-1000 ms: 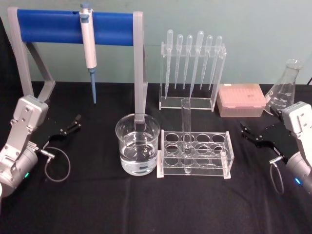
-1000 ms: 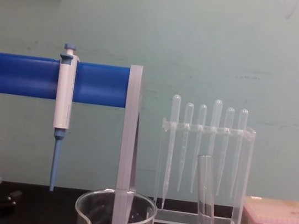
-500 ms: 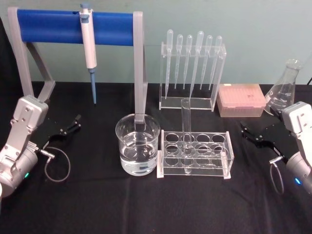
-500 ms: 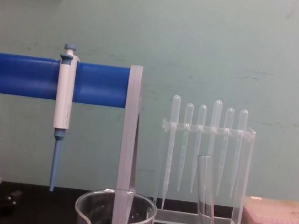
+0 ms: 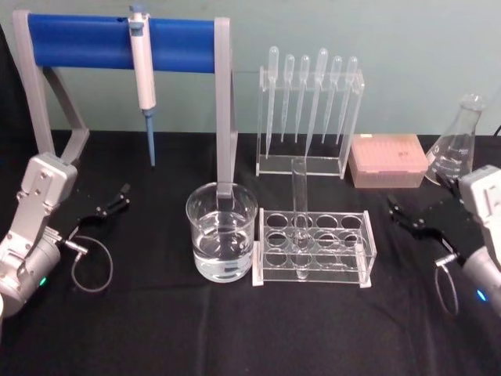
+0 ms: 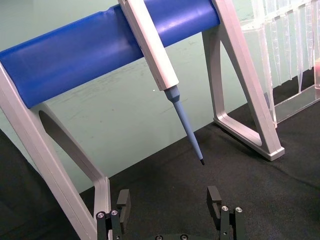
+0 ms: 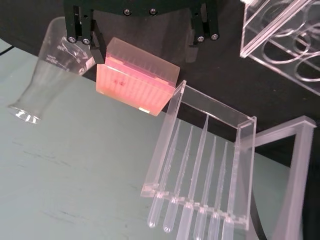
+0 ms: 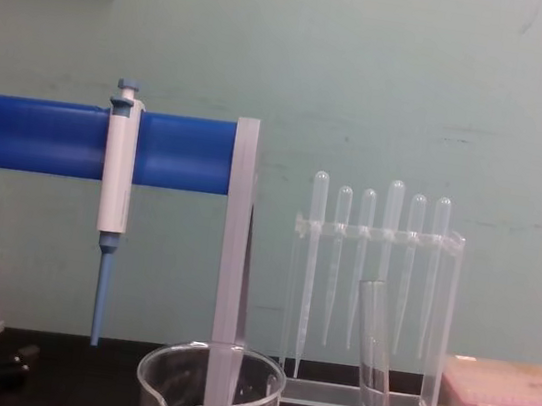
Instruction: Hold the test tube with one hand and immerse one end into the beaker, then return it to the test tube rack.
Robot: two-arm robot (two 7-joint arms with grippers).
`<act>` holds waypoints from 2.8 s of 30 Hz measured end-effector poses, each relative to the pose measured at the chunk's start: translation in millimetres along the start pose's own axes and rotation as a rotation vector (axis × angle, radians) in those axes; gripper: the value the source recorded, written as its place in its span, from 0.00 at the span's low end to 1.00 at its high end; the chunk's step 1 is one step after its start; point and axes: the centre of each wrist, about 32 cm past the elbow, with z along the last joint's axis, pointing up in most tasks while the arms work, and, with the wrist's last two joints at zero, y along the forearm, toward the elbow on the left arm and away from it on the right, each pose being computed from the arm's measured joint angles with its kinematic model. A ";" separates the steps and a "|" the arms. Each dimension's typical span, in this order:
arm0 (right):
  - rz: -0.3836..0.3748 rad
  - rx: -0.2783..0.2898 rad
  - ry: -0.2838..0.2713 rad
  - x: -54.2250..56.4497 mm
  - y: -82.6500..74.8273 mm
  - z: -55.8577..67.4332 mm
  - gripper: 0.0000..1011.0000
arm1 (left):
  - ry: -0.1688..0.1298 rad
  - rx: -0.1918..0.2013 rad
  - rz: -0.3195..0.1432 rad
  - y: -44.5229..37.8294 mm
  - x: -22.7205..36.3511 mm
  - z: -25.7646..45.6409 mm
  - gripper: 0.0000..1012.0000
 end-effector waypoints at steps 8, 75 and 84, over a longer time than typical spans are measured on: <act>0.011 0.028 0.016 -7.9 -37.4 7.4 0.99 | 0.000 0.000 0.000 0.0 0.0 0.0 0.99; 0.559 -0.077 0.351 -29.9 51.8 101.2 0.38 | 0.000 0.000 0.000 0.0 0.0 0.0 0.99; 0.543 -0.054 0.355 -28.6 48.4 103.1 0.22 | 0.000 0.000 0.000 0.0 0.0 0.0 0.99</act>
